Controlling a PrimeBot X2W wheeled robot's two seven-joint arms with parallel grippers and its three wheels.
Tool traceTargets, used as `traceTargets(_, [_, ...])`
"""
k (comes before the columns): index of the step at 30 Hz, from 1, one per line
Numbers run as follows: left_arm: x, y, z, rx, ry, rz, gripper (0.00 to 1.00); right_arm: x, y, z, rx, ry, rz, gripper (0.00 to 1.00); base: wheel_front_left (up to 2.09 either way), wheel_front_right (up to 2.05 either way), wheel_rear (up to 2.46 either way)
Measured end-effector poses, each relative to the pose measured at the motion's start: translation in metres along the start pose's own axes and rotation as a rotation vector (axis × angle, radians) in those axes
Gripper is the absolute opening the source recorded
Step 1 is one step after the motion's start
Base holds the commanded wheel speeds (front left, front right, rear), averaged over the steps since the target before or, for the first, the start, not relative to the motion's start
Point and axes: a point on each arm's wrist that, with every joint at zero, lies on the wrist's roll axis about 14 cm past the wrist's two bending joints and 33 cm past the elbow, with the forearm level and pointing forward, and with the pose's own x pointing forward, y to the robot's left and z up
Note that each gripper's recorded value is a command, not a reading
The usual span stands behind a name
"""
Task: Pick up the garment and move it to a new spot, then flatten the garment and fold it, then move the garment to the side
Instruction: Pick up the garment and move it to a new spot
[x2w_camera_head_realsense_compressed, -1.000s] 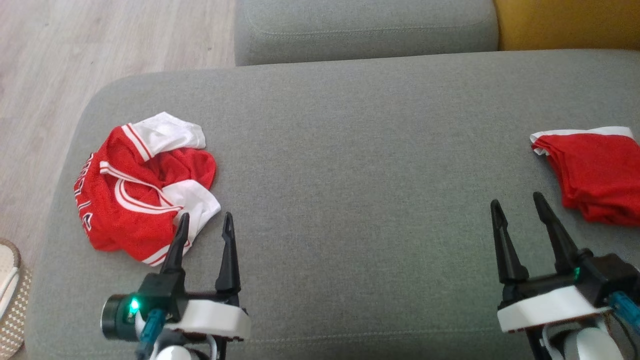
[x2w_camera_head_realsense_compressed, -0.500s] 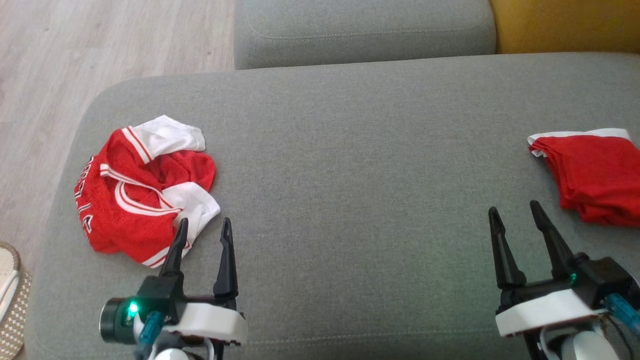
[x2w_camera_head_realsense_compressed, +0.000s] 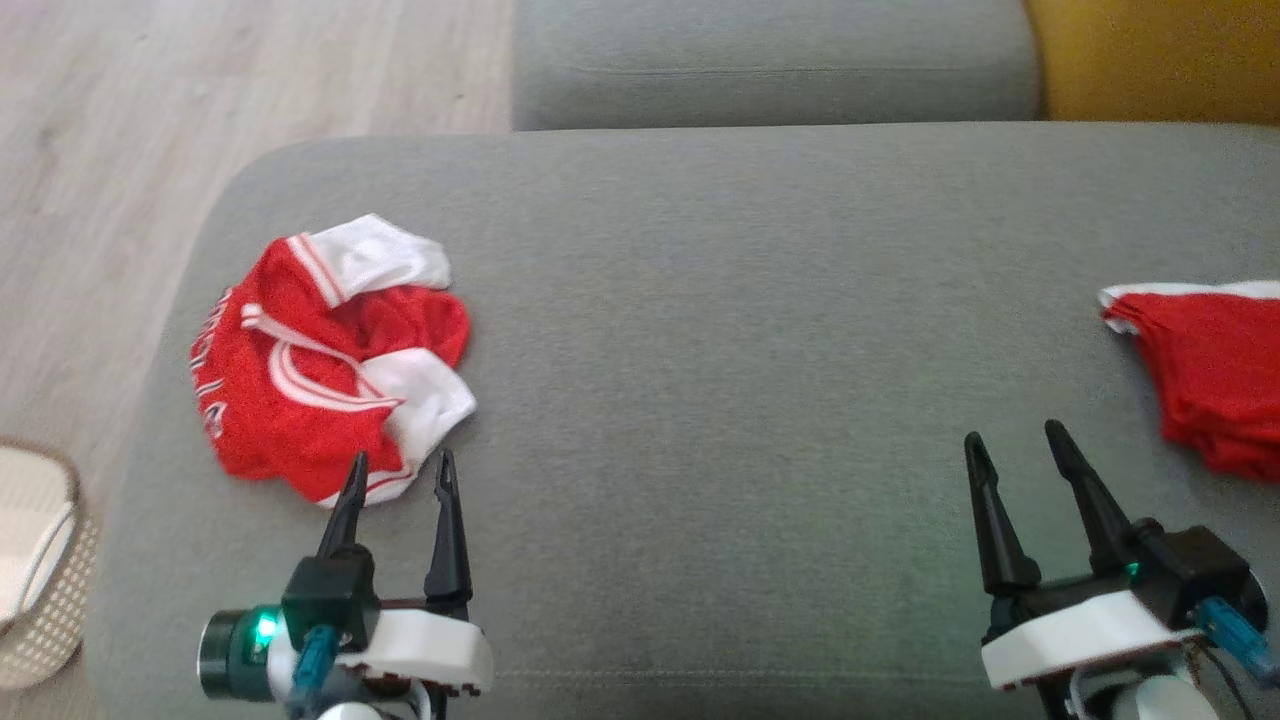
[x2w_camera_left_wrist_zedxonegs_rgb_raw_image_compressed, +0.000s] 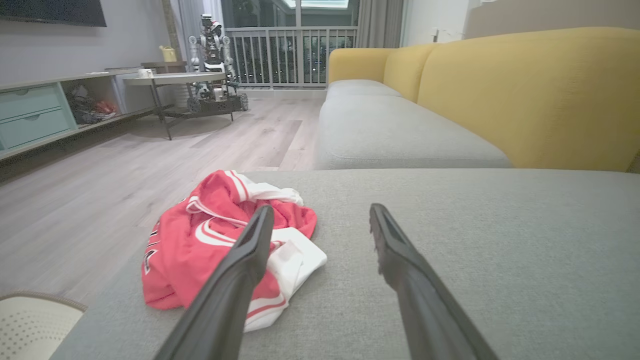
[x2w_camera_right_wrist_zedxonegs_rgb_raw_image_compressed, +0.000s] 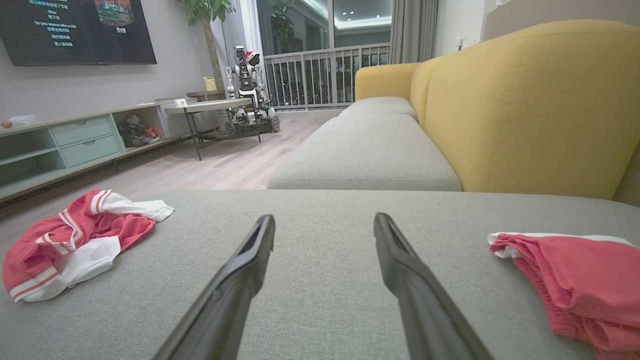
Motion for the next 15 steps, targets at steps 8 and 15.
traceTargets(8, [-0.018,0.040,0.004,0.014,-0.005,0.152,1.00,0.022,0.039,-0.014,0.019,0.033,0.126,1.00,0.00,0.00,0.00])
traceTargets(15, [-0.038,0.072,0.008,0.004,-0.009,0.270,1.00,0.038,0.077,-0.022,0.042,0.051,0.236,1.00,0.00,0.00,0.00])
